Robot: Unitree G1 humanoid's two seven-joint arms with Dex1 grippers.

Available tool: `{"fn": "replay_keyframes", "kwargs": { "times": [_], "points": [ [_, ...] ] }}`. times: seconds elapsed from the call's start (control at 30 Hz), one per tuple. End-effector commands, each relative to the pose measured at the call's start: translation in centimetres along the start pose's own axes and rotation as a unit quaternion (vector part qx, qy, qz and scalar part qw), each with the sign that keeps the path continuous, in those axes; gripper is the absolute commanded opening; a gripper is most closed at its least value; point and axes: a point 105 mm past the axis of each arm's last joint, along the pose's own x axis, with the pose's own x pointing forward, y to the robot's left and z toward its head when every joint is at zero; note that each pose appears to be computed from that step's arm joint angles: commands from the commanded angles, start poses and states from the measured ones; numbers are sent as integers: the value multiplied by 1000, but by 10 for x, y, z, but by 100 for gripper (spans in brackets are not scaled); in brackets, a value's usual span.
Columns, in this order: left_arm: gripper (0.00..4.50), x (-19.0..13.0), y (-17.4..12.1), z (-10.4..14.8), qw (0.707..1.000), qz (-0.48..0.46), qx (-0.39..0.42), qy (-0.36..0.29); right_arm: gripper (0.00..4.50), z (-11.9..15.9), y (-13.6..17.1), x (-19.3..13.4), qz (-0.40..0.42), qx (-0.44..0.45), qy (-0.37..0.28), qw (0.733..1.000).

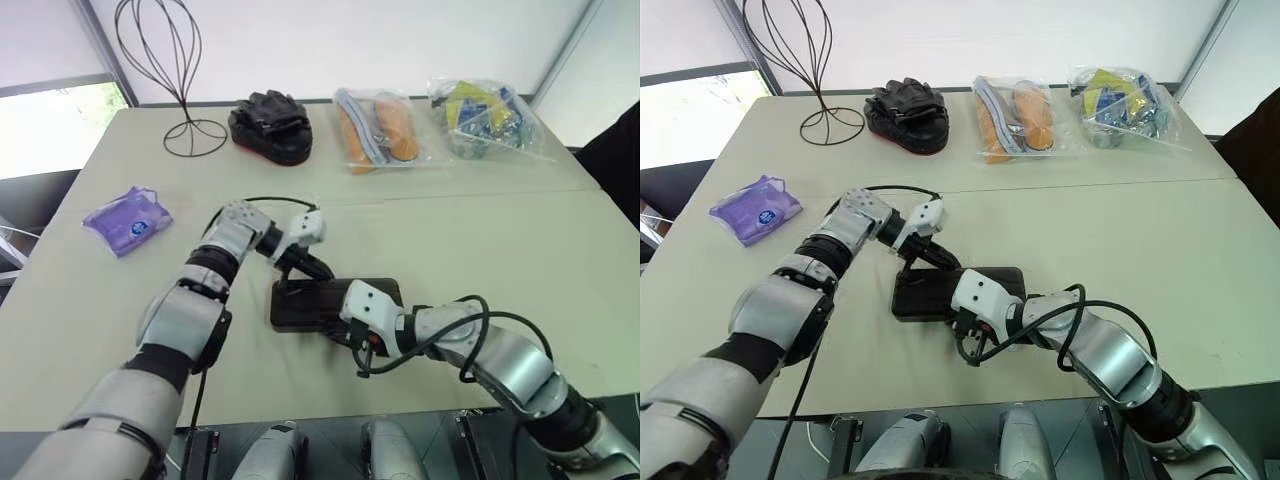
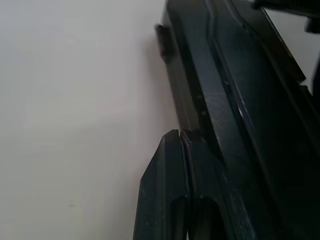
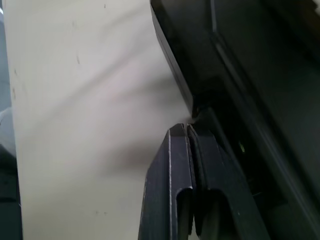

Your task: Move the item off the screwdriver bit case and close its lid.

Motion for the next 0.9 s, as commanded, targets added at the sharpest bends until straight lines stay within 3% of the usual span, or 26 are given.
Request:
{"fn": "replay_keyframes", "kwargs": {
  "times": [0.03, 0.47, 0.9],
  "points": [
    [0, 14, -9, -5, 999, -32, 20, 16, 7, 3, -19, -6, -53, -27, 2, 998],
    [0, 41, -31, -20, 995, -87, 42, 25, 7, -1, -42, -10, -96, -34, 19, 995],
    [0, 46, -40, -28, 995, -96, 19, 12, 7, -4, -72, -12, -184, -33, 47, 981]
  ]
}}
